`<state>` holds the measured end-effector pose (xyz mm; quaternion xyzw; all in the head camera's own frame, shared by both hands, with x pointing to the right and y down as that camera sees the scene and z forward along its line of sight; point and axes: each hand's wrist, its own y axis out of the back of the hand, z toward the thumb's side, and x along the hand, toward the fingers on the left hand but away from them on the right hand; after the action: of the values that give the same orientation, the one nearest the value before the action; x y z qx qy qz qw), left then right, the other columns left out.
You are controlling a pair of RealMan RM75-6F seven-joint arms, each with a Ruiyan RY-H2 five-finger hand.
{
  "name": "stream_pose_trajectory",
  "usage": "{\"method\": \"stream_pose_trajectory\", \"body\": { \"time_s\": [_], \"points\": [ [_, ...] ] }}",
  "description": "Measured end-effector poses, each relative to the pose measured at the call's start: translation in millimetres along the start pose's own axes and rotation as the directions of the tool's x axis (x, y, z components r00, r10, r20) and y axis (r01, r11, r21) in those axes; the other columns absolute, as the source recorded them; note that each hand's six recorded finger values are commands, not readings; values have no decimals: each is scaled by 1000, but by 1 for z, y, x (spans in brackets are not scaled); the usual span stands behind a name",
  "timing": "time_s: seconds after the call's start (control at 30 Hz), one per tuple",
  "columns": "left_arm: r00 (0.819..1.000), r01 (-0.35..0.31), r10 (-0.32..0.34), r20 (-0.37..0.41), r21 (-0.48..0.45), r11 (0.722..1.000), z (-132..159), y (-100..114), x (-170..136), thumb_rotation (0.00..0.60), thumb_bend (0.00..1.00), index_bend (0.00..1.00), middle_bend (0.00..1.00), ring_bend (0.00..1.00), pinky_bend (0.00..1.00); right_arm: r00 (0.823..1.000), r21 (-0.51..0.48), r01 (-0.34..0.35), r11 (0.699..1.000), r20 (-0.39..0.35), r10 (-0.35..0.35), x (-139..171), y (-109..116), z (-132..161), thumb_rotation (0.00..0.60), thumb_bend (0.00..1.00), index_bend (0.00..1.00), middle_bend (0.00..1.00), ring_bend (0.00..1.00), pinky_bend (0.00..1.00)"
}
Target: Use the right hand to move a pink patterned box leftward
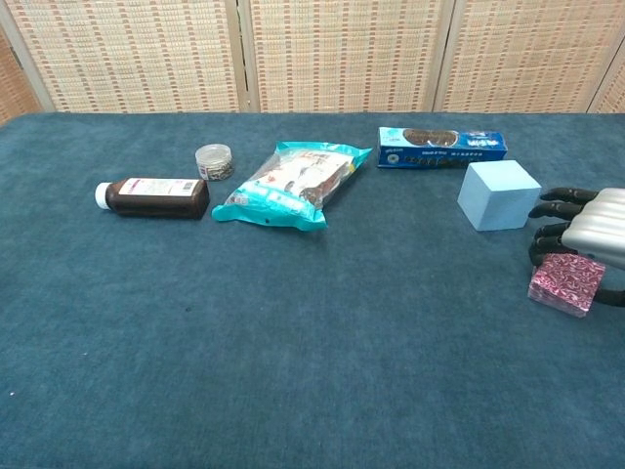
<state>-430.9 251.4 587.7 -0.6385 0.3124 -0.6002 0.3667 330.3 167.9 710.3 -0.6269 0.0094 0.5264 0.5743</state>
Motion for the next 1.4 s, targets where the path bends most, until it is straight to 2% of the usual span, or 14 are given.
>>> {"method": "stream_pose_trajectory", "body": {
  "time_s": [0.2, 0.53, 0.73, 0.97, 1.07, 1.17, 1.27, 1.3, 1.4],
  "points": [
    [1000, -2, 2, 1, -3, 1000, 0, 1, 0, 600, 468, 0, 0, 19, 131, 1000, 2, 27, 1000, -2, -27, 1, 5, 1, 600, 244, 512, 380, 143, 0],
    [1000, -7, 7, 6, -6, 1000, 1, 2, -2, 600, 468, 0, 0, 19, 133, 996, -7, 88, 996, -26, -88, 10, 24, 8, 600, 244, 523, 383, 143, 0],
    [1000, -6, 6, 14, -5, 1000, 4, 2, -2, 600, 468, 0, 0, 19, 135, 986, -21, 149, 989, -77, -150, 9, 49, 31, 600, 244, 523, 383, 143, 0],
    [1000, -1, 1, 23, -5, 1000, 6, 2, -2, 600, 468, 0, 0, 20, 135, 978, 0, 163, 987, -130, -161, -22, 70, 68, 600, 244, 503, 383, 143, 0],
    [1000, 1, -1, 21, -6, 1000, 4, 1, -2, 600, 468, 0, 0, 20, 136, 981, 0, 148, 989, -128, -147, -38, 74, 79, 600, 244, 468, 383, 143, 0],
    [1000, 4, -4, 21, -10, 1000, 3, 1, -3, 600, 467, 0, 0, 21, 136, 983, 3, 134, 991, -124, -133, -52, 77, 88, 600, 244, 375, 360, 142, 0],
    [1000, 14, -14, 21, -10, 1000, 1, -1, -2, 600, 467, 0, 0, 23, 136, 987, 14, 118, 993, -114, -116, -60, 75, 90, 600, 245, 128, 203, 83, 0],
    [1000, 17, -17, 21, -10, 1000, 0, -2, -2, 600, 467, 0, 0, 23, 136, 988, 16, 110, 994, -111, -108, -61, 73, 89, 600, 244, 40, 119, 39, 0],
    [1000, 18, -18, 21, -8, 1000, 0, -1, -2, 600, 467, 0, 0, 23, 137, 992, 19, 87, 996, -98, -85, -63, 71, 87, 600, 244, 0, 14, 0, 0]
  ]
}}
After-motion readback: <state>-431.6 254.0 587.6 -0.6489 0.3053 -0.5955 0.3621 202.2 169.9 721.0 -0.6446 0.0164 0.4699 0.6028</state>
